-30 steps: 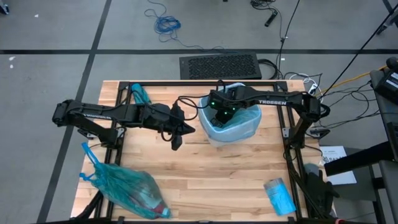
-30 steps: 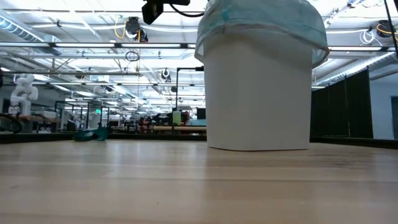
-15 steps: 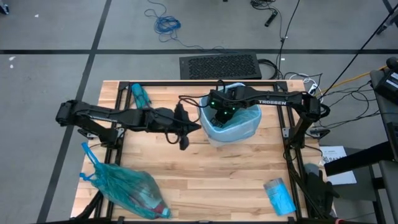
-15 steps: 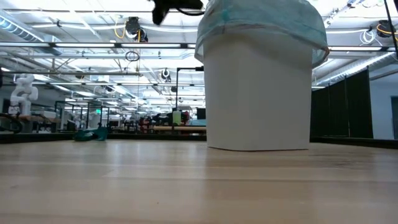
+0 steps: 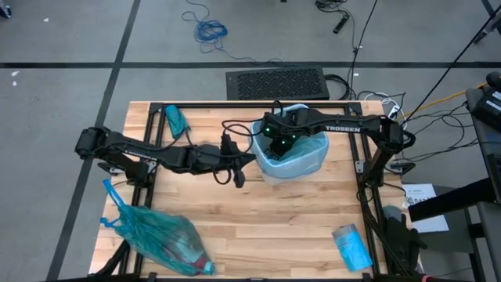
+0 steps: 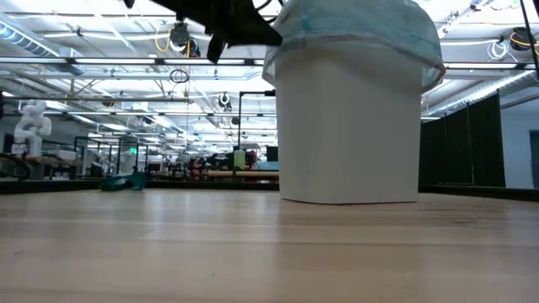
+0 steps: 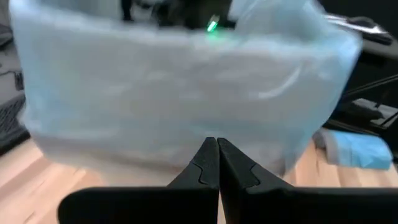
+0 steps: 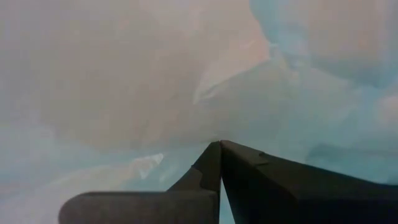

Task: Place trash/remove bag and relplace
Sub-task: Insert the new blue trash bag into the white trash bin

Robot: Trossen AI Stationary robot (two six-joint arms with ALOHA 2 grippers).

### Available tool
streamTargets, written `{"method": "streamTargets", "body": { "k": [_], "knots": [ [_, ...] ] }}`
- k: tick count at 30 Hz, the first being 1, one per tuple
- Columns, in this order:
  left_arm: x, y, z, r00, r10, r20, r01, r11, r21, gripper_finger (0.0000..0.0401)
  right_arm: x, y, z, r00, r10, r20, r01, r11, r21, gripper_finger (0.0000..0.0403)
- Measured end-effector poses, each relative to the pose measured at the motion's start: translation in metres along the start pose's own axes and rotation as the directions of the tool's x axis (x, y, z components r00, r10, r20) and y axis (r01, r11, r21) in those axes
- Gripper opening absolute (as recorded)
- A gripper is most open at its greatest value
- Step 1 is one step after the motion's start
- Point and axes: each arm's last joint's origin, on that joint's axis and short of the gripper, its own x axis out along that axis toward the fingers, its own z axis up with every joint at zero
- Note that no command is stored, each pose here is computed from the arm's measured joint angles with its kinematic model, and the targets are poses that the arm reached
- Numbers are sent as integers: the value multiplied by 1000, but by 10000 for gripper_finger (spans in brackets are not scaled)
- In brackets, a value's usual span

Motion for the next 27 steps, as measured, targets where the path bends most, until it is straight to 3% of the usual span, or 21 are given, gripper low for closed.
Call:
{"method": "streamTargets", "body": {
  "k": [11,18,27],
  "knots": [
    [3,5,-13,999,11,46,-8,999,-46,0,2,0,0,1000,0,-7,0,1000,-8,0],
    [21,4,-29,1000,-8,10,8,998,-64,0,18,3,-1,998,-4,-56,4,1000,-13,0],
    [22,3,-30,999,-32,6,32,997,-64,0,18,5,-2,998,-11,-54,10,1000,-22,0]
  ]
}}
